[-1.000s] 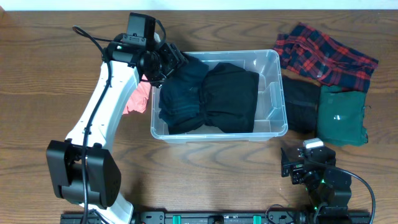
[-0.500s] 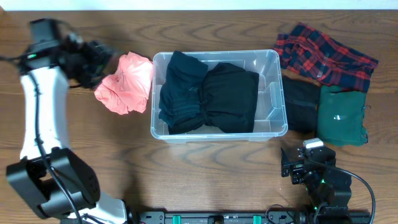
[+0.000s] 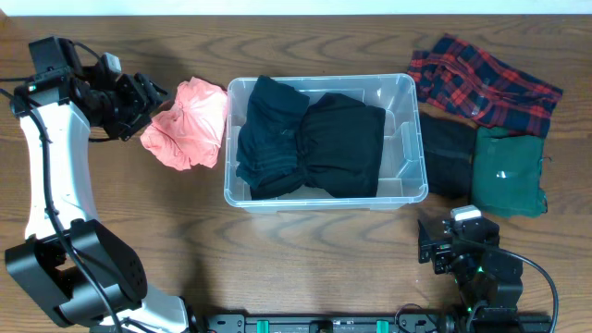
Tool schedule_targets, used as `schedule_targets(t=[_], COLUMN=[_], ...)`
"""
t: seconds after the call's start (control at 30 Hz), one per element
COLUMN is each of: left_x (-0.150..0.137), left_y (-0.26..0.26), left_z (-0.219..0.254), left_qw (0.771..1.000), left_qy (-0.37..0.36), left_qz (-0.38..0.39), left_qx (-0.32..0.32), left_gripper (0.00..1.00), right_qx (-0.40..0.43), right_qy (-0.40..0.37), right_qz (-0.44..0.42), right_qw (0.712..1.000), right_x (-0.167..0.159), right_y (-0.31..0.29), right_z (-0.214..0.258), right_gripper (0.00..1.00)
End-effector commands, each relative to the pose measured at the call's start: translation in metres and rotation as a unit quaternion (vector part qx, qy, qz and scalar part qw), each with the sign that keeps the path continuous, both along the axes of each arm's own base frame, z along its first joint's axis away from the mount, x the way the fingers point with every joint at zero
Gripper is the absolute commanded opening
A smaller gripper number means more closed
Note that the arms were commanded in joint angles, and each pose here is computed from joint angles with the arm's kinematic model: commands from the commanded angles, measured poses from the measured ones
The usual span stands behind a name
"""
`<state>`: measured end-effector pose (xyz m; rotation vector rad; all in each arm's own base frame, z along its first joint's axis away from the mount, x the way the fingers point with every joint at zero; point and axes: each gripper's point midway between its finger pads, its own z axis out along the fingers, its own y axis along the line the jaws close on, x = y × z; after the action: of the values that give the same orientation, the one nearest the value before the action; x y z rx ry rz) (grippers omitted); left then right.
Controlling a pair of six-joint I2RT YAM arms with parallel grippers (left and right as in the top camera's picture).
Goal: Pack container
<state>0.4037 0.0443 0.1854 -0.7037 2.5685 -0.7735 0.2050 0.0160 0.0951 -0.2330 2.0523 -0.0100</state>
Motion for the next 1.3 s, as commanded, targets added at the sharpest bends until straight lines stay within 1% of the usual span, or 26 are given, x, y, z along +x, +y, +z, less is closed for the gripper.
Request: schedule_targets(t=[0.0, 0.07, 0.13, 0.27, 0.33, 0.4, 0.5, 0.53, 0.6, 0.67, 0.77, 0.8, 0.83, 0.87, 0.93, 1.07, 1.1, 1.27], left_x=[-0.003, -0.005, -0.006, -0.008, -0.008, -0.006, -0.006, -0.007, -0.007, -0.001, 0.012, 0.016, 0.02, 0.023, 0.03, 0.04, 0.04, 0.023], left_y=[-0.05, -0.07, -0.089, -0.113, -0.121, -0.129, -0.144, -0.15, -0.156, -0.157, -0.155, -0.158, -0.164, -0.168, -0.169, -0.166, -0.165, -0.16], left_z=[0.034, 0.035, 0.028, 0.002, -0.002, -0.002, 0.002, 0.003, 0.0, -0.002, -0.004, -0.004, -0.006, -0.009, -0.02, -0.06, -0.074, -0.133], left_qw=[0.989, 0.986, 0.984, 0.977, 0.972, 0.971, 0.97, 0.969, 0.963, 0.949, 0.922, 0.913, 0.905, 0.899, 0.893, 0.893, 0.894, 0.892], left_qy=[-0.073, -0.075, -0.067, -0.032, -0.027, -0.03, -0.043, -0.044, -0.046, -0.061, -0.078, -0.086, -0.094, -0.098, -0.092, -0.055, -0.038, 0.053], left_qz=[-0.103, -0.133, -0.161, -0.194, -0.2, -0.2, -0.213, -0.22, -0.228, -0.24, -0.228, -0.232, -0.241, -0.245, -0.242, -0.239, -0.24, -0.248], left_qx=[-0.073, -0.067, -0.037, 0.088, 0.123, 0.127, 0.108, 0.107, 0.132, 0.194, 0.304, 0.325, 0.339, 0.349, 0.368, 0.377, 0.377, 0.373], left_gripper=[0.62, 0.62, 0.62, 0.62, 0.63, 0.63, 0.62, 0.59, 0.52, 0.44, 0.34, 0.31, 0.29, 0.29, 0.24, 0.19, 0.15, 0.14], right_qx=[-0.005, -0.005, -0.005, -0.005, -0.005, -0.005, -0.005, -0.005, -0.005, -0.005, -0.005, -0.005, -0.005, -0.005, -0.005, -0.005, -0.005, -0.005], right_qy=[-0.002, -0.002, -0.002, -0.002, -0.002, -0.002, -0.002, -0.002, -0.002, -0.002, -0.002, -0.002, -0.002, -0.002, -0.002, -0.002, -0.002, -0.002], right_qz=[-0.003, -0.003, -0.003, -0.003, -0.003, -0.003, -0.003, -0.003, -0.003, -0.003, -0.003, -0.003, -0.003, -0.003, -0.003, -0.003, -0.003, -0.003], right_qw=[1.0, 1.0, 1.0, 1.0, 1.0, 1.0, 1.0, 1.0, 1.0, 1.0, 1.0, 1.0, 1.0, 1.0, 1.0, 1.0, 1.0, 1.0], right_x=[0.0, 0.0, 0.0, 0.0, 0.0, 0.0, 0.0, 0.0, 0.0, 0.0, 0.0, 0.0, 0.0, 0.0, 0.0, 0.0, 0.0, 0.0], right_y=[-0.002, -0.002, -0.002, -0.002, -0.002, -0.002, -0.002, -0.002, -0.002, -0.002, -0.002, -0.002, -0.002, -0.002, -0.002, -0.002, -0.002, -0.002], right_z=[0.0, -0.001, 0.0, -0.001, -0.001, -0.001, 0.0, -0.001, 0.0, -0.001, -0.001, -0.001, -0.001, -0.001, 0.0, -0.001, 0.0, -0.001], right_gripper=[0.99, 0.99, 0.99, 0.99, 0.99, 0.99, 0.99, 0.99, 0.99, 0.99, 0.99, 0.99, 0.99, 0.99, 0.99, 0.99, 0.99, 0.99])
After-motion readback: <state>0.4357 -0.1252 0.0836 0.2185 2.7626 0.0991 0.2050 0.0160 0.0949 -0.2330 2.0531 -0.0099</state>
